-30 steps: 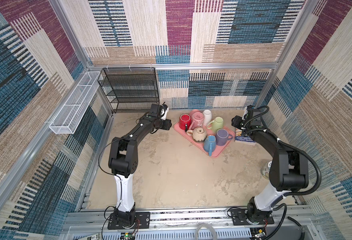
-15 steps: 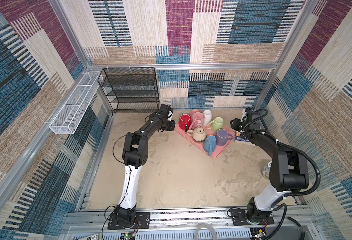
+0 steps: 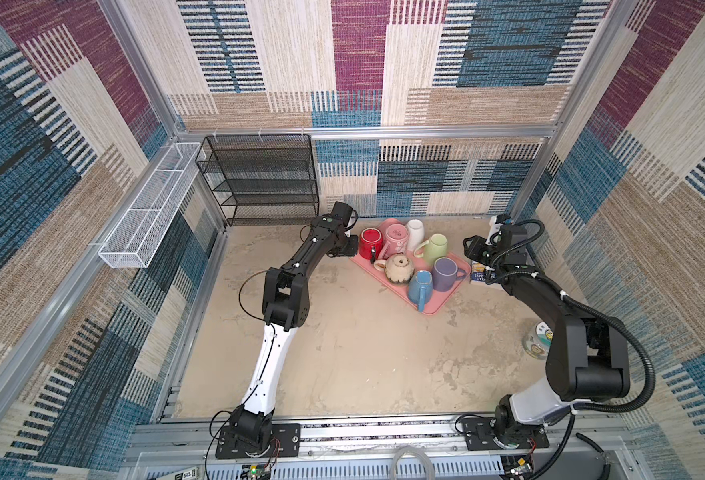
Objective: Turn the mug right side up
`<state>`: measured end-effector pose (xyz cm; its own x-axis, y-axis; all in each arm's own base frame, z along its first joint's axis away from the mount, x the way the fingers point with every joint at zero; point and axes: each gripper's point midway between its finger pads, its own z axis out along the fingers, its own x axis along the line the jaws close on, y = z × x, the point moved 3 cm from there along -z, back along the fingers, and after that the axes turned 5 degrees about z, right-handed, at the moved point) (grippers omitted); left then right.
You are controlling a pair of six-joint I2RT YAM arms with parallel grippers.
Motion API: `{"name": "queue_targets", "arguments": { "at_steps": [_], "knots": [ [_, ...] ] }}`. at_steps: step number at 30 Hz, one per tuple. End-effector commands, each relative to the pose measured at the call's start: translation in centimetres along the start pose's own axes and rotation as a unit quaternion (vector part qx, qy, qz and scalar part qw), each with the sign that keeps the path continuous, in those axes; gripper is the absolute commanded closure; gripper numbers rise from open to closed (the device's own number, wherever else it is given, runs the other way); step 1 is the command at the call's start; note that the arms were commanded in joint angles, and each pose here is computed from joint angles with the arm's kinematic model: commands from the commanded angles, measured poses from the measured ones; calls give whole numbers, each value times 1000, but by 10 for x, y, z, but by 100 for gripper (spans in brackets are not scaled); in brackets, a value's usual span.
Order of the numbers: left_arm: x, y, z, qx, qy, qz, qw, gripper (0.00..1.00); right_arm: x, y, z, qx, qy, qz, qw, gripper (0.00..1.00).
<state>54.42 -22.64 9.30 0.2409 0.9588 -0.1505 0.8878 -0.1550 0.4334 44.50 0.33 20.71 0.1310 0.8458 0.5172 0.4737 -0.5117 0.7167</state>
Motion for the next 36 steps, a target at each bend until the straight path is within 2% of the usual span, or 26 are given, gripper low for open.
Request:
{"name": "queue_targets", "arguments": {
  "at_steps": [1, 19, 25, 28, 36],
  "knots": [
    [5, -14, 4, 30, 21, -39, 999, 67, 11, 12, -9, -26, 21, -1, 999, 56],
    [-6, -34, 52, 68, 18, -120, 990, 68, 18, 14, -25, -42, 40, 0, 998, 57],
    [-1, -40, 54, 73, 35, -144, 986, 84, 20, 15, -28, -45, 43, -1, 998, 58],
    [-1, -44, 52, 78, 40, -147, 985, 100, 21, 16, -28, -46, 44, -2, 998, 58],
    [-5, -53, 39, 86, 52, -132, 986, 100, 21, 11, -29, -36, 42, 0, 998, 58]
  ]
}}
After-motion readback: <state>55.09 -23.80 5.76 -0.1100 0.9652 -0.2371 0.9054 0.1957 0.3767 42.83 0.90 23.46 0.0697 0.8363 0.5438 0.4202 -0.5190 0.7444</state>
